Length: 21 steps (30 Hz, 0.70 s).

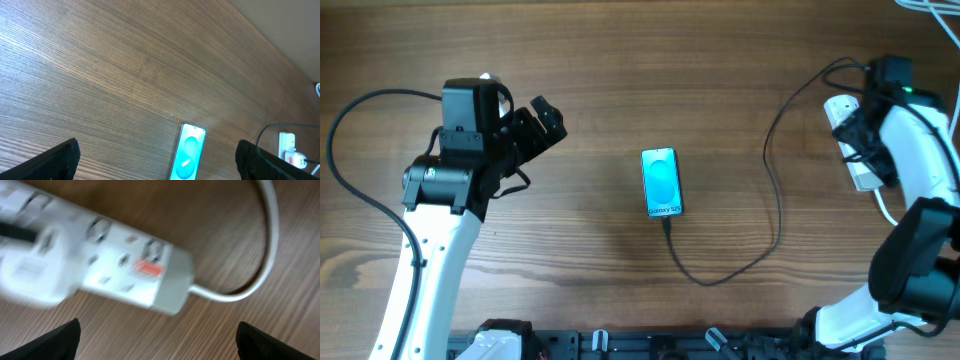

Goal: Plug charger to phone and switch on socket

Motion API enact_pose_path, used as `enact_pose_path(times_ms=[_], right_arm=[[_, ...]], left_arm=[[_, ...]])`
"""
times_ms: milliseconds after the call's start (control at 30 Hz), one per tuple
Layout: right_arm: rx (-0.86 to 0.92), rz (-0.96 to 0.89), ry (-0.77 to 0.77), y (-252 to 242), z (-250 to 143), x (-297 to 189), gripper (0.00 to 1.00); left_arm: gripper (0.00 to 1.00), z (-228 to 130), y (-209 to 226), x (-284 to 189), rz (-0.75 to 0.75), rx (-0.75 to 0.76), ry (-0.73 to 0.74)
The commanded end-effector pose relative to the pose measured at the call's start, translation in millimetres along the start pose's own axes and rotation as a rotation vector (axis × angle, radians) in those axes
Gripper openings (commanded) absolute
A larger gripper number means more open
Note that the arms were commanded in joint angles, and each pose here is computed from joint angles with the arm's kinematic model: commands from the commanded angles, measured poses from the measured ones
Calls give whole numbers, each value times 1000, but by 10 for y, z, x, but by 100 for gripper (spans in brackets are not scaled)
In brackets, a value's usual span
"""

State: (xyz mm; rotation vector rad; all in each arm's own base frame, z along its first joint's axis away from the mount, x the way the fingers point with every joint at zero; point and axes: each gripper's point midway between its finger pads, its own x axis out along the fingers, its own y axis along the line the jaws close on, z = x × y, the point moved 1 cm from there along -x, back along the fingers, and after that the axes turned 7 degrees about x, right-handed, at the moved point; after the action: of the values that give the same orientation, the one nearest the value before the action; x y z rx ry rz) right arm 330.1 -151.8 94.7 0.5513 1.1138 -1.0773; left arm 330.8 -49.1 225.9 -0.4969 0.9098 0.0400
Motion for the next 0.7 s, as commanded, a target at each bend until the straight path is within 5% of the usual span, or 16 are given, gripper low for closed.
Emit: enact_pose_path(times_ms=[0,400,667], right_arm=[[128,-35,-42,-241,293,66,100],[-5,102,-83,-59,566,155,100],[-14,210,34,6,538,487,100]], left_arm=[[100,23,28,-17,12,20,-12],[100,23,28,-17,12,20,-12],[100,23,28,-17,12,20,-12]])
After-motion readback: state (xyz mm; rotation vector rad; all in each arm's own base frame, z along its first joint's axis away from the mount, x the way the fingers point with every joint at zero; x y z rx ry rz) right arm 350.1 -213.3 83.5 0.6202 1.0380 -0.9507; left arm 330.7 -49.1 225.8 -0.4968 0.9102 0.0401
